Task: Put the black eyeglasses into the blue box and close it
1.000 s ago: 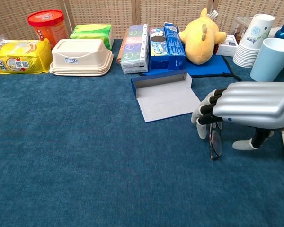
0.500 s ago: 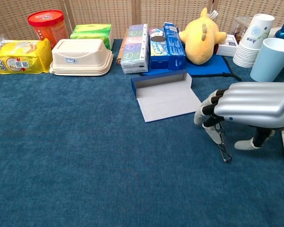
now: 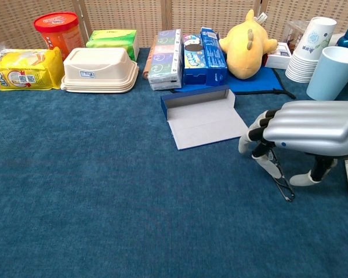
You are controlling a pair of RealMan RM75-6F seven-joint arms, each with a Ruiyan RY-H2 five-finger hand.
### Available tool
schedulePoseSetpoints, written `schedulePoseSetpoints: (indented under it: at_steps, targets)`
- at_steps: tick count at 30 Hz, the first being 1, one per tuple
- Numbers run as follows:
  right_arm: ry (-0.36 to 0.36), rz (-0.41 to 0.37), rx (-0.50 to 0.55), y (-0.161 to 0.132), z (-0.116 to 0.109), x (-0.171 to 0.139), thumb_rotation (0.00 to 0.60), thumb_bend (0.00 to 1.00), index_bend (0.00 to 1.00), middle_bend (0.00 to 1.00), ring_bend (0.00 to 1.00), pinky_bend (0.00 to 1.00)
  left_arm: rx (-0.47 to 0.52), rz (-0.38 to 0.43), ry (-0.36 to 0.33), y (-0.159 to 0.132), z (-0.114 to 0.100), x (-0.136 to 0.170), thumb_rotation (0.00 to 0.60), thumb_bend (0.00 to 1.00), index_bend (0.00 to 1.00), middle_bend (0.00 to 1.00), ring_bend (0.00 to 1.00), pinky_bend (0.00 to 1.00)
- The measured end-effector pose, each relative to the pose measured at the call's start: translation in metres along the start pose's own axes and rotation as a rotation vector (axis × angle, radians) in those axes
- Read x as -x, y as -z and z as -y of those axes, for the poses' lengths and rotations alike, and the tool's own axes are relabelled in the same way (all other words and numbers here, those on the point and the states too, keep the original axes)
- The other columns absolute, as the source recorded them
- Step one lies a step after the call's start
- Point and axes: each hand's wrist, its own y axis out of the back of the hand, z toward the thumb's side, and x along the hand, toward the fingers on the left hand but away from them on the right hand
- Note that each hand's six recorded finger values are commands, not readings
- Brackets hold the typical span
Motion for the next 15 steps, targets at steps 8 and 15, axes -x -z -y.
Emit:
schedulePoseSetpoints:
  at_steps: [8,15]
  targets:
    - [0.003,0.007,0.02,-0.0003,-0.0016,-0.0003,0.6,0.31,0.62,0.29,0.22,0.21,0.001,-0.001,-0.002,0.0015,-0.0002,0.0012,0.587,0.28,0.18,0.11,0.08,0.0]
    - [0.016,0.027,0.045,0.002,-0.0052,-0.0012,0.6,0.31,0.63,0.3,0.23,0.21,0.002,0.001,-0.004,0.002,-0.0004,0.0013,0.586,0.28,0.18,0.11,0.08,0.0]
